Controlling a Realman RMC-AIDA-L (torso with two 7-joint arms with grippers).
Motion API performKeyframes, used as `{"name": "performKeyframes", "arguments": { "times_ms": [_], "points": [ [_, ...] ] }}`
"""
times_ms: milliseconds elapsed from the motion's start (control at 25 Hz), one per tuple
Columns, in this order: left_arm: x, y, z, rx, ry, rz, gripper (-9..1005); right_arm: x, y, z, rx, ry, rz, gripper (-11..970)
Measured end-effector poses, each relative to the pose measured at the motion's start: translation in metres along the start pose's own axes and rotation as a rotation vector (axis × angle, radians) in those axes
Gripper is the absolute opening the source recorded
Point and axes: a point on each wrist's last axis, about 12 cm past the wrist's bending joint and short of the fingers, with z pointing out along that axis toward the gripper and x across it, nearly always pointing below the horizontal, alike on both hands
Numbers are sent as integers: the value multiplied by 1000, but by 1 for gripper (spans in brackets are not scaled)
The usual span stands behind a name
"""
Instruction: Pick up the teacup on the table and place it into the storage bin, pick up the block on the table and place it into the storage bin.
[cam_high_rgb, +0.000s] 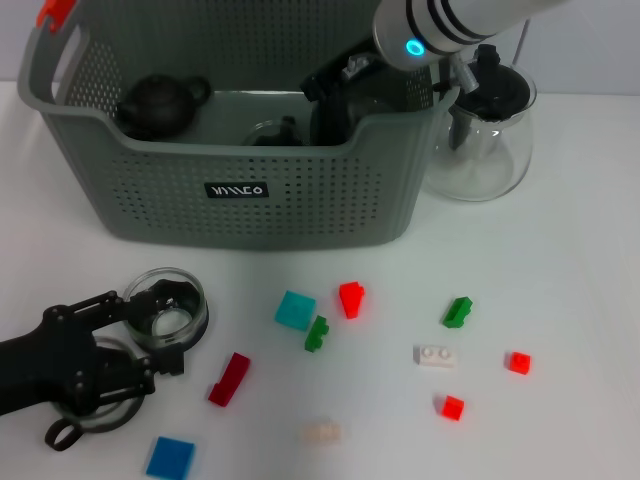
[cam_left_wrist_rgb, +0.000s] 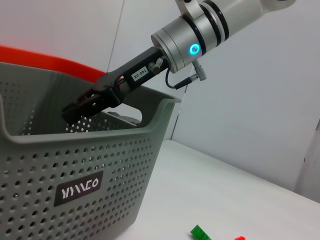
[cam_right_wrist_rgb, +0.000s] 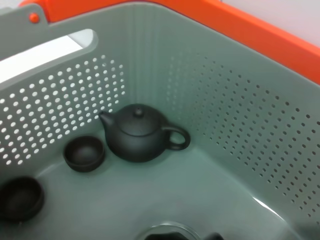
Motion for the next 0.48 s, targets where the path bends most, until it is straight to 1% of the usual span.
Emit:
{"name": "performKeyframes", "arguments": {
  "times_ms": [120, 200, 240, 320, 400, 480],
  "points": [
    [0, 0, 0, 1, 0, 1, 778, -3, -4, -4, -2, -17, 7, 168],
    [0, 0, 0, 1, 0, 1, 778, -10, -8, -13, -8, -59, 15, 173],
    [0, 0, 0, 2, 0, 1, 778, -13, -12, -20, -15, -99, 28, 219],
    [0, 0, 0, 2, 0, 1, 778, -23, -19, -41, -37, -215, 49, 311],
    [0, 0, 0, 1, 0, 1, 778, -27, -25, -74, -89, -378, 52, 403],
    [0, 0, 0, 0, 0, 1, 778, -20, -29, -107, -161, -551, 28, 447]
  ]
}}
